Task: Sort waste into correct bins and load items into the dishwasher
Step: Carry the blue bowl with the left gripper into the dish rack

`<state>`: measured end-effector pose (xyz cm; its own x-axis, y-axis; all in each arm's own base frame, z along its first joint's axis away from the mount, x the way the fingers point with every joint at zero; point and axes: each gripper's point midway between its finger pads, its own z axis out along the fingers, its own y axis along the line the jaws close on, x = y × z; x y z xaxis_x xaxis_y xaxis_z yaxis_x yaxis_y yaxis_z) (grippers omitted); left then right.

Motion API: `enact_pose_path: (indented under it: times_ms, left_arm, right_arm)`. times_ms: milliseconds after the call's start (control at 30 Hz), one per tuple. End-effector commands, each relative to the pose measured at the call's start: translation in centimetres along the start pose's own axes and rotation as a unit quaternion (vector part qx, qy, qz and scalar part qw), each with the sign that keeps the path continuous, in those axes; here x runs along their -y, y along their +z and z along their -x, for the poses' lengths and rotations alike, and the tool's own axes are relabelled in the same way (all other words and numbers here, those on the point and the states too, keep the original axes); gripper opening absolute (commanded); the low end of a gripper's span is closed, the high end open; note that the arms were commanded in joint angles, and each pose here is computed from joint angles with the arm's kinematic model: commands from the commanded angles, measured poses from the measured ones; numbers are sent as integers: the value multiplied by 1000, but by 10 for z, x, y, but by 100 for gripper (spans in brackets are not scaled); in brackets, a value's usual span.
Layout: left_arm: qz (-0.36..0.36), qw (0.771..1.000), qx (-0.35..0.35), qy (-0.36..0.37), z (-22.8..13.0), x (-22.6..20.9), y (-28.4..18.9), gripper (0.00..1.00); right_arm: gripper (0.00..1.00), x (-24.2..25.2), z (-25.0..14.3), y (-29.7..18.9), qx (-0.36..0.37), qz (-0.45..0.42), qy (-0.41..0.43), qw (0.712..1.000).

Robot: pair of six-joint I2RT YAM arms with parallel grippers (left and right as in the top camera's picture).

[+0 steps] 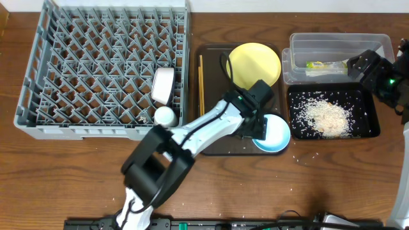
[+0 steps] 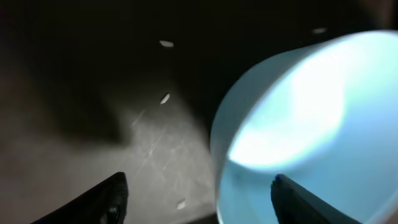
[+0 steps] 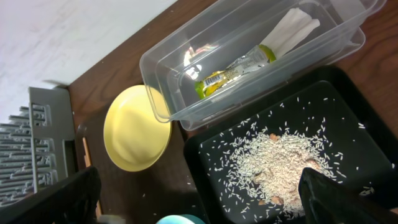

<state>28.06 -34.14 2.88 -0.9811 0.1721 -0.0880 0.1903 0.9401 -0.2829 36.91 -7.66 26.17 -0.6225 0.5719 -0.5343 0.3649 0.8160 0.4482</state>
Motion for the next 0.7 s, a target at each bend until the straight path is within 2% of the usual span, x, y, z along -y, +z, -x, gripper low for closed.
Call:
enact_pose_path:
  times_ms: [0, 100, 267, 367, 533, 667]
  left_arm:
    - [-8, 1000, -19, -4, -6, 1, 16, 71]
    - [-9, 1000, -21, 1, -7, 4, 25, 63]
    - [-6, 1000, -24, 4, -10, 5, 31, 27]
    - [3, 1000, -18, 4, -8, 2, 31, 8]
    - [15, 1000, -9, 0, -3, -5, 26, 8]
    - [46, 999, 23, -9, 14, -23, 4, 7]
  right_arm:
    - [99, -2, 5, -3, 6, 2, 1, 1000]
    - [99, -2, 5, -3, 6, 2, 1, 1000]
    - [99, -2, 5, -3, 6, 2, 1, 1000]
    - [99, -2, 5, -3, 6, 2, 1, 1000]
    - [99, -2, 5, -3, 6, 2, 1, 1000]
    - [99, -2, 5, -3, 6, 2, 1, 1000]
